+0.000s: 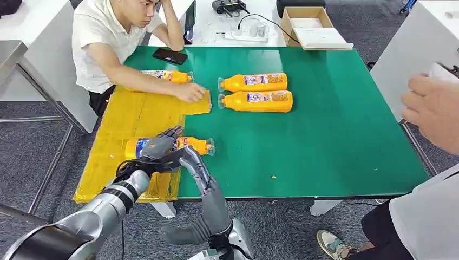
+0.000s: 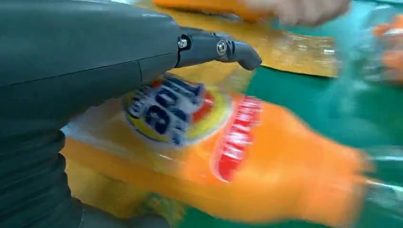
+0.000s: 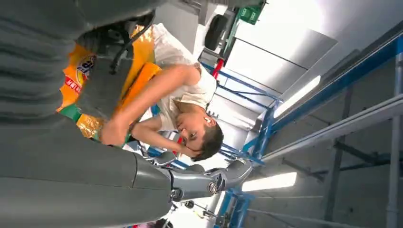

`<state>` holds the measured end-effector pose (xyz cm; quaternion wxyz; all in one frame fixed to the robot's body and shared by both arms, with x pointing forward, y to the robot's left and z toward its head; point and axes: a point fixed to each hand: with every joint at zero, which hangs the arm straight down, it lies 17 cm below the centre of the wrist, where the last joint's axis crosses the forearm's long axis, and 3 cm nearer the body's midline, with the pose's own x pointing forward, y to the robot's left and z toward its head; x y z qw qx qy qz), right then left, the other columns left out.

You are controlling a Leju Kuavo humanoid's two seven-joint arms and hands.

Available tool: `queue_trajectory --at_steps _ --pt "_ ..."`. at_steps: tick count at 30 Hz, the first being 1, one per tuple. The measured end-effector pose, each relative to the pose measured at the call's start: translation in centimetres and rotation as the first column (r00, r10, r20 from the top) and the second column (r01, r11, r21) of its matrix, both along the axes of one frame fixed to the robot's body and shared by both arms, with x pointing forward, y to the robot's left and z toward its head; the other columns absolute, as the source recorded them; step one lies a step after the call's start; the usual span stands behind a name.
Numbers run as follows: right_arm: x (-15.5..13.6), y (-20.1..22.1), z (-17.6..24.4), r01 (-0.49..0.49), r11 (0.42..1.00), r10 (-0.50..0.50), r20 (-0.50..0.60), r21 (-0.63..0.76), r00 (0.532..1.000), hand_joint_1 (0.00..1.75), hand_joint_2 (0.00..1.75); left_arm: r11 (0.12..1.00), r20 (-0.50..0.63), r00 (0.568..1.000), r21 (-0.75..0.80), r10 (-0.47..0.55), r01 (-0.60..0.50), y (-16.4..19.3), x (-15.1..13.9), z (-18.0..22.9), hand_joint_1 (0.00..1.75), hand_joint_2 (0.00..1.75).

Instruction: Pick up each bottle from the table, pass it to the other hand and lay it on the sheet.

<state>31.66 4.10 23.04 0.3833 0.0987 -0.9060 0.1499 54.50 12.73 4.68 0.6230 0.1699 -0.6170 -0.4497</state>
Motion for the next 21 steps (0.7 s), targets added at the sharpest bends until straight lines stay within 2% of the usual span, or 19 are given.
queue_trajectory --at_steps 3,9,15,17,18,20,21 --pt "-0.1 0.1 -0.1 -0.009 1.0 0.009 -0.002 -0.002 1.0 0.0 0.0 0.992 -0.033 0.999 -0.12 -0.031 0.027 -1.2 -0.6 0.4 0.0 1.75" --pt "0.0 0.0 -0.2 -0.008 1.0 0.008 -0.007 -0.002 1.0 0.0 0.0 0.98 -0.043 0.998 -0.197 -0.039 0.029 -1.7 -0.9 0.7 0.0 1.75" --pt "0.1 -0.2 -0.6 -0.002 1.0 0.002 -0.015 -0.007 1.0 0.0 0.0 0.913 0.001 0.999 -0.407 -0.042 0.039 -2.1 -1.7 2.4 0.0 1.75" --pt "0.1 -0.3 -0.8 0.002 1.0 -0.002 -0.018 -0.011 1.0 0.0 0.0 0.864 0.048 0.999 -0.502 -0.017 0.039 -1.9 -2.0 3.9 0.0 1.75" --pt "0.1 -0.4 -0.9 0.01 1.0 -0.01 -0.017 -0.012 1.0 0.0 0.0 0.809 0.069 0.998 -0.587 0.012 0.031 -1.7 -2.3 5.2 0.0 1.75" --pt "0.2 -0.8 -0.9 0.033 0.999 -0.033 -0.01 -0.015 0.999 0.0 0.0 0.632 0.098 0.991 -0.774 0.087 0.022 -0.8 -2.7 8.7 0.0 1.75" --pt "0.1 -0.9 -0.9 0.036 0.999 -0.036 -0.004 -0.016 0.999 0.0 1.75 0.55 0.095 0.989 -0.835 0.109 0.019 -0.4 -3.0 10.0 0.0 1.75"
